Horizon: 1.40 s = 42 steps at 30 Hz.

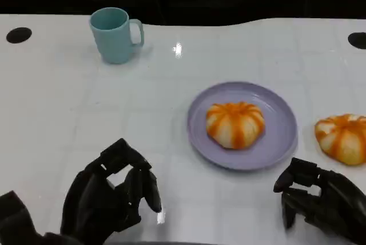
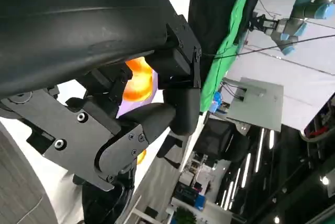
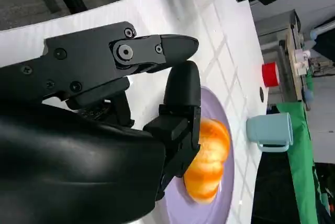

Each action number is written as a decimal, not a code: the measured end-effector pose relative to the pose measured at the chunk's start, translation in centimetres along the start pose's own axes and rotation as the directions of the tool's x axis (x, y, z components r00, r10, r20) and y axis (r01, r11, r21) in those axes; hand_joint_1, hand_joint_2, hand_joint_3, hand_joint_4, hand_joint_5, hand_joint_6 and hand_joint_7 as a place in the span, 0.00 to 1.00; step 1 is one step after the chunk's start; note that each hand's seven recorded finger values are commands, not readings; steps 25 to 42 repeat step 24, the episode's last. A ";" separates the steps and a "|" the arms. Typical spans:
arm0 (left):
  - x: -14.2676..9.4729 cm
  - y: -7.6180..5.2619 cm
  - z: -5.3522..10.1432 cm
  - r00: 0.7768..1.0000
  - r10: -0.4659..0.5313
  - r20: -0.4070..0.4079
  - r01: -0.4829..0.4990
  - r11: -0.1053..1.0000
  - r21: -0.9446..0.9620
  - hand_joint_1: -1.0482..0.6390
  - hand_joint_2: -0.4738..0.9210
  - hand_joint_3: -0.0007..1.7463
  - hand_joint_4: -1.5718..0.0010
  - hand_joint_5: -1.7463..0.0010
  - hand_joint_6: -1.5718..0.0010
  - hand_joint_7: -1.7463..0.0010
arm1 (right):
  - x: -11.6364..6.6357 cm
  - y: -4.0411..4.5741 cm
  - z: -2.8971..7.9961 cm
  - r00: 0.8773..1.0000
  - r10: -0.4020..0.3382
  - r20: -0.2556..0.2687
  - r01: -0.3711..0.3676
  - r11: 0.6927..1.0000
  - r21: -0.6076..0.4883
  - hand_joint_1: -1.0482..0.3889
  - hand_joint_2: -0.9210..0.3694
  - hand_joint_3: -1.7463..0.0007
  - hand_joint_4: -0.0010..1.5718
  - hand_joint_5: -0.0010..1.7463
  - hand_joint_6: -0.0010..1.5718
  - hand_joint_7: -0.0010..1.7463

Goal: Grasp the bread from the table and place it into the plate.

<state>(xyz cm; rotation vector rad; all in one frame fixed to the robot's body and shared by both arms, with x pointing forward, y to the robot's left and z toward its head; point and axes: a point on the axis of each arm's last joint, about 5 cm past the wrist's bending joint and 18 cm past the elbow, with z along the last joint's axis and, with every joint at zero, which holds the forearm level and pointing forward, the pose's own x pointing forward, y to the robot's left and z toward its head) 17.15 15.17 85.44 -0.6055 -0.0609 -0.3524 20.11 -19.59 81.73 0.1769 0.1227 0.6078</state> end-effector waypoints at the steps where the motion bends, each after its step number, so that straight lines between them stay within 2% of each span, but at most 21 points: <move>1: -0.1 0.1 0.0 1.000 0.001 -0.005 -0.001 1.000 -0.003 0.44 0.63 0.71 0.42 0.05 0.47 0.18 | 0.0 0.02 0.0 1.000 -0.001 0.000 0.001 1.000 -0.001 0.37 0.00 0.87 0.43 1.00 0.45 0.76; 9: -0.6 0.4 -0.1 1.000 -0.023 -0.021 0.023 1.000 -0.010 0.42 0.67 0.64 0.45 0.04 0.49 0.17 | 0.0 0.10 0.1 1.000 -0.007 -0.007 0.007 1.000 0.006 0.38 0.00 0.86 0.42 1.00 0.44 0.77; 15: -0.8 0.7 -0.2 1.000 -0.014 -0.028 0.013 1.000 -0.012 0.43 0.63 0.70 0.44 0.05 0.48 0.19 | -0.1 0.12 0.1 1.000 -0.006 -0.007 0.006 1.000 0.003 0.38 0.00 0.86 0.42 1.00 0.44 0.77; 42: -0.4 0.7 -0.3 0.999 -0.017 -0.028 0.016 1.000 -0.018 0.44 0.63 0.71 0.44 0.06 0.48 0.19 | -0.1 0.06 0.1 1.000 -0.007 -0.007 0.007 1.000 -0.003 0.37 0.00 0.86 0.42 1.00 0.44 0.77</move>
